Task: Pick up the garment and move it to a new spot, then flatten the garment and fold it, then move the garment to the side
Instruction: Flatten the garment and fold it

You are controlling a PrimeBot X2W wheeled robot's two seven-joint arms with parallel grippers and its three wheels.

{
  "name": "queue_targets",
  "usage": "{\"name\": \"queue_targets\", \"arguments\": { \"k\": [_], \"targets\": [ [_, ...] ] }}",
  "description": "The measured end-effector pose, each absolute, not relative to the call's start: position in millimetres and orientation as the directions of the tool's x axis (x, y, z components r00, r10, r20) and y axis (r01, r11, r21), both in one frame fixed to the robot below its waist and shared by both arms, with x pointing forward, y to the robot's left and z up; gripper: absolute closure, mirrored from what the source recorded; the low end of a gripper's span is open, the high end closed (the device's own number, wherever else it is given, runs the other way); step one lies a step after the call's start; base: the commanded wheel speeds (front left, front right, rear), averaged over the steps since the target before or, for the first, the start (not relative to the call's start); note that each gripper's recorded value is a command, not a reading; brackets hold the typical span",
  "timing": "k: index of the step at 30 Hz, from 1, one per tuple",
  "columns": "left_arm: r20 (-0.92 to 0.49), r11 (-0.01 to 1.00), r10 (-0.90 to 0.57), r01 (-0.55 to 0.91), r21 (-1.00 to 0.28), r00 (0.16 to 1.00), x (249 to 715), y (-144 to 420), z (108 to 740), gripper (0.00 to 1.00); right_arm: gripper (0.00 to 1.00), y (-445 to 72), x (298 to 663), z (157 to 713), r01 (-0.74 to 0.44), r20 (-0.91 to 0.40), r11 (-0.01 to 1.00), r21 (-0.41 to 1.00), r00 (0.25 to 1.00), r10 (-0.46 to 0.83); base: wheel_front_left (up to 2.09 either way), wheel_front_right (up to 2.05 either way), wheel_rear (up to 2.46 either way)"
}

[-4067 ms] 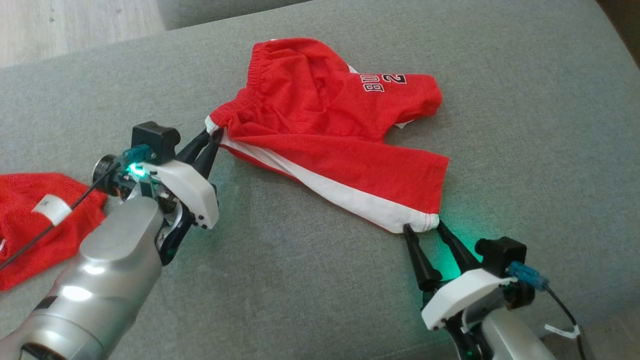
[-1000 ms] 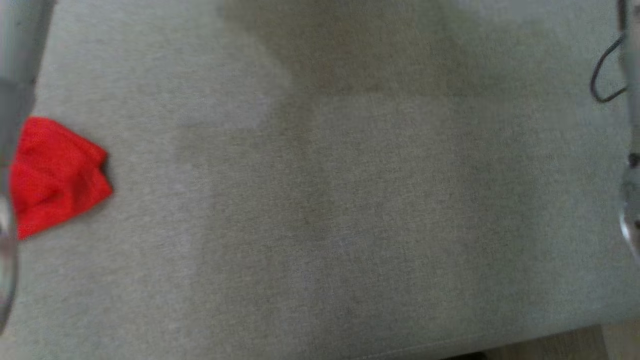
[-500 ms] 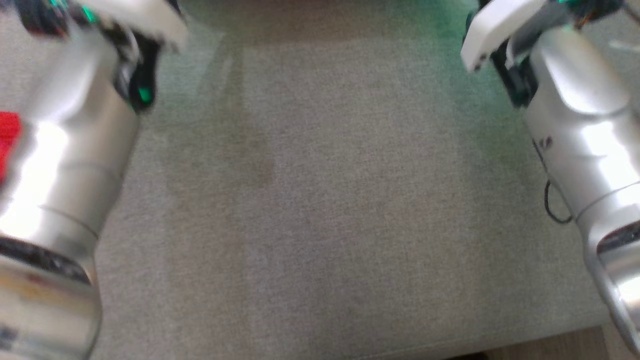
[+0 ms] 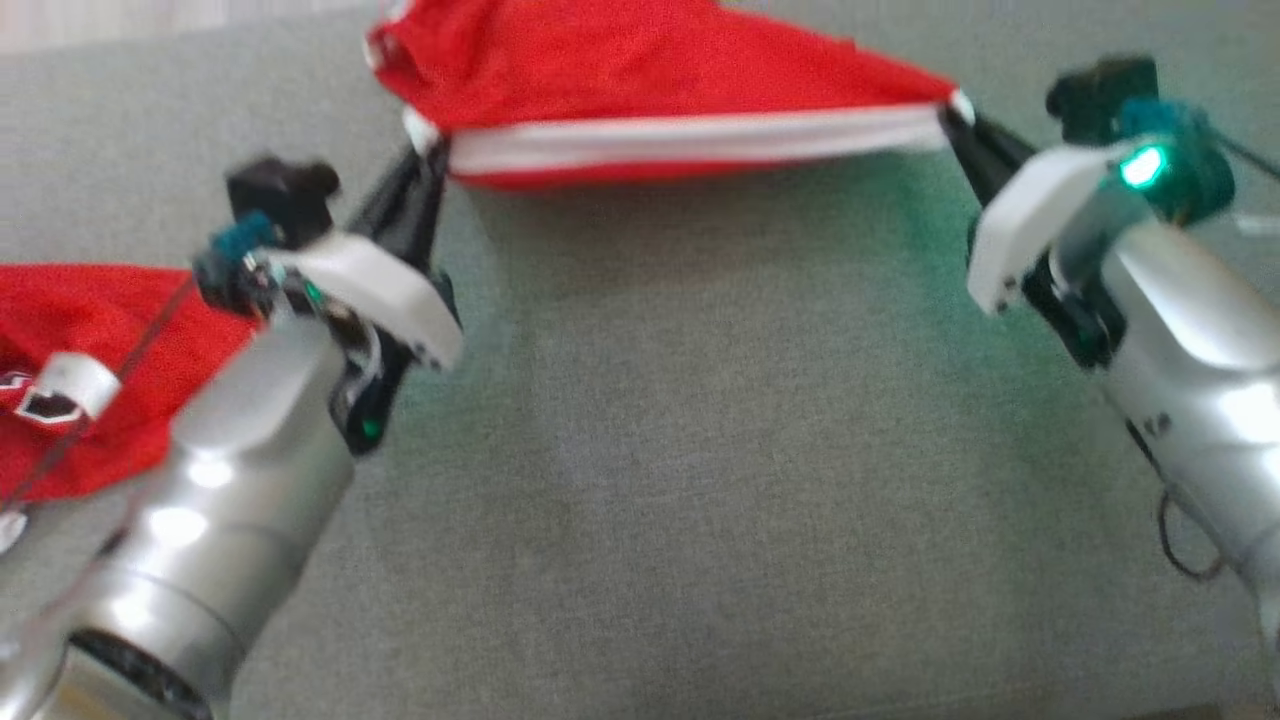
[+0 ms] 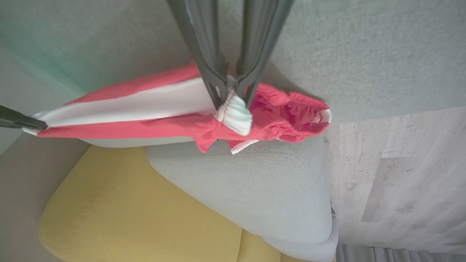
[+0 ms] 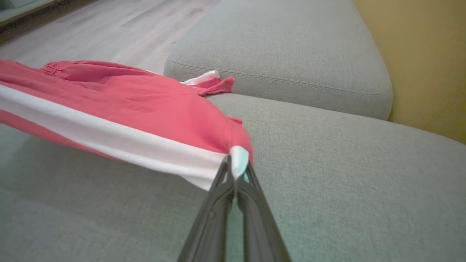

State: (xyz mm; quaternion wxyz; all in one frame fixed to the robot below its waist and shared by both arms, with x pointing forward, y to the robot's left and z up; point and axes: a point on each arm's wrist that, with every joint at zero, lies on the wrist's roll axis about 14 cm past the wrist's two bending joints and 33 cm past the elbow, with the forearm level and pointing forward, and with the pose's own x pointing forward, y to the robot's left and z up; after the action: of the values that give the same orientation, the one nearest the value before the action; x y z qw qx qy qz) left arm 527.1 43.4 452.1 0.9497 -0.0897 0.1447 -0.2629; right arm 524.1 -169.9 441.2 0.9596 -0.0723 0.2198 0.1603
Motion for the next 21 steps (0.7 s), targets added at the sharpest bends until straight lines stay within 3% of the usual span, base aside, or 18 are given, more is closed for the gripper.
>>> {"name": "queue_targets", "arguments": {
  "k": [21],
  "targets": [
    [-0.250,0.824,-0.555,0.484,-0.293,0.794,410.6,36.5,444.8,1.00,1.00,-190.2,405.2,431.9,-0.387,-0.526,0.922,0.000,0.784,0.329,0.00,0.00,0.00]
  ]
}}
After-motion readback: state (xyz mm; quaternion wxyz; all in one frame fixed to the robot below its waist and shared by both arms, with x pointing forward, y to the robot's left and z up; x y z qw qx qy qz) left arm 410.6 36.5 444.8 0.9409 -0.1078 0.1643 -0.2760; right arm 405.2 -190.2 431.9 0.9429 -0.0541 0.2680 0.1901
